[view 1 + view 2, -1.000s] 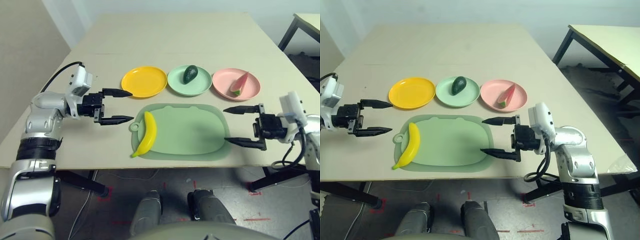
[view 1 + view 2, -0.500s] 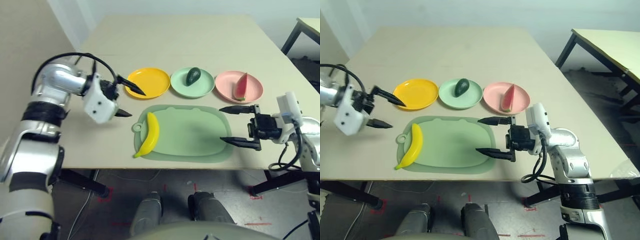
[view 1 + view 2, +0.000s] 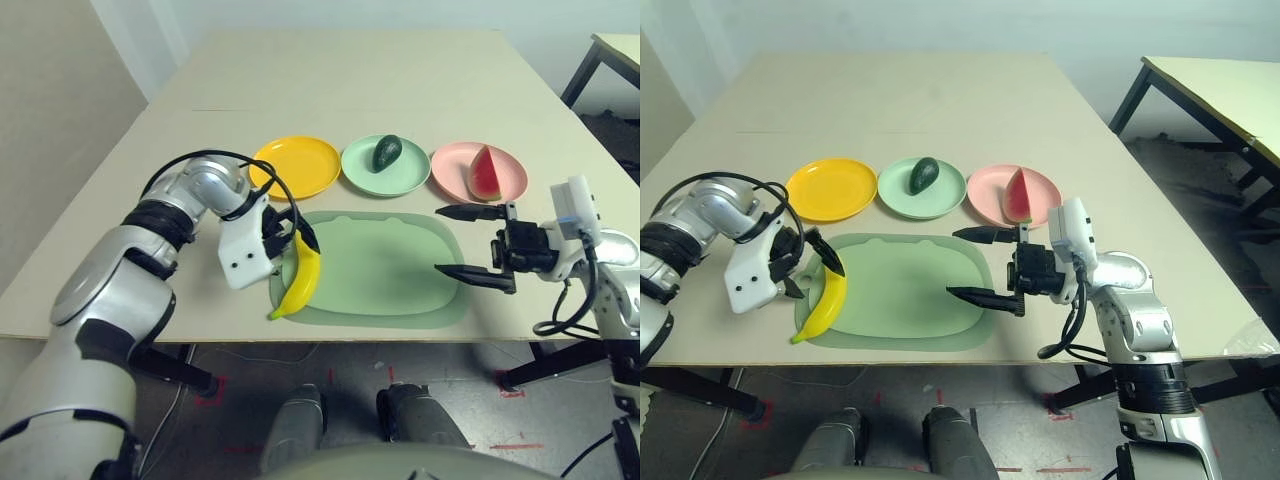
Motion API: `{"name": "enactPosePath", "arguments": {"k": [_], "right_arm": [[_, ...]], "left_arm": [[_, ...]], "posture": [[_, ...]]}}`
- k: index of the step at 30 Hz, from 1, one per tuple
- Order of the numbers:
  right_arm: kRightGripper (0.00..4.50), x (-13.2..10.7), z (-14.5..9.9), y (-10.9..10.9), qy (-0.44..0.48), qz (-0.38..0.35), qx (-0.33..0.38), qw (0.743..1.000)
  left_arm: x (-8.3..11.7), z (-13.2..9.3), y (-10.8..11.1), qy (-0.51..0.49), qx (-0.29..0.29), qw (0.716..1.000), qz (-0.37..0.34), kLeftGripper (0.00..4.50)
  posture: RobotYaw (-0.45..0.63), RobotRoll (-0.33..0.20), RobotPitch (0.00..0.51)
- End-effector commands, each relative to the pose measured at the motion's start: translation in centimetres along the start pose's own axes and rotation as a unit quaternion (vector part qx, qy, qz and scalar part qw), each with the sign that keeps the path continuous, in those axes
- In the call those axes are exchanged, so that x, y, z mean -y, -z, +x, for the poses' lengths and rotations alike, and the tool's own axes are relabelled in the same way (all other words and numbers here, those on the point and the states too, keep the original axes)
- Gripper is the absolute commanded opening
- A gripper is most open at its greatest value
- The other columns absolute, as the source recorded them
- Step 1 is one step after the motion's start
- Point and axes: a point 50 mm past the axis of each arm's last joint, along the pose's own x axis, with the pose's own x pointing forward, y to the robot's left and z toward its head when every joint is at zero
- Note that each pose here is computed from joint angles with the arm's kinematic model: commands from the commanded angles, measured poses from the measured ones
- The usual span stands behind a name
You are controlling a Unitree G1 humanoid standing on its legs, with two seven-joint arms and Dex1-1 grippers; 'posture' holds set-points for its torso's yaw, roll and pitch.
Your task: Place the fruits into color-matched plates.
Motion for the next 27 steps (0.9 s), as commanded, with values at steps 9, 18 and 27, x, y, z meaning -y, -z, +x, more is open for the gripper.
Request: {"name": "enactPosePath", "arguments": {"k": [9, 18, 27], "right_arm": [[4.47, -1.0, 0.4, -0.3, -0.007, 0.015, 0.005, 1.000], [4.50, -1.2, 0.2, -0.1, 0.000, 0.020, -0.003, 1.000], [4.50, -1.0, 0.3, -0.1, 0.006, 0.019, -0.003, 1.000]], "left_arm": [[1.3, 2.5, 0.4, 0.068, 0.019, 0.996, -0.062, 4.50], [0.4, 0.9, 0.9, 0.037, 0.008, 0.993, -0.110, 2.01], [-1.5, -6.6, 3.7, -0.131, -0.086, 0.952, -0.264, 1.71]], "posture": [[-0.16, 0.000, 0.058], [-0.16, 0.000, 0.056], [-0.13, 0.000, 0.055]]}}
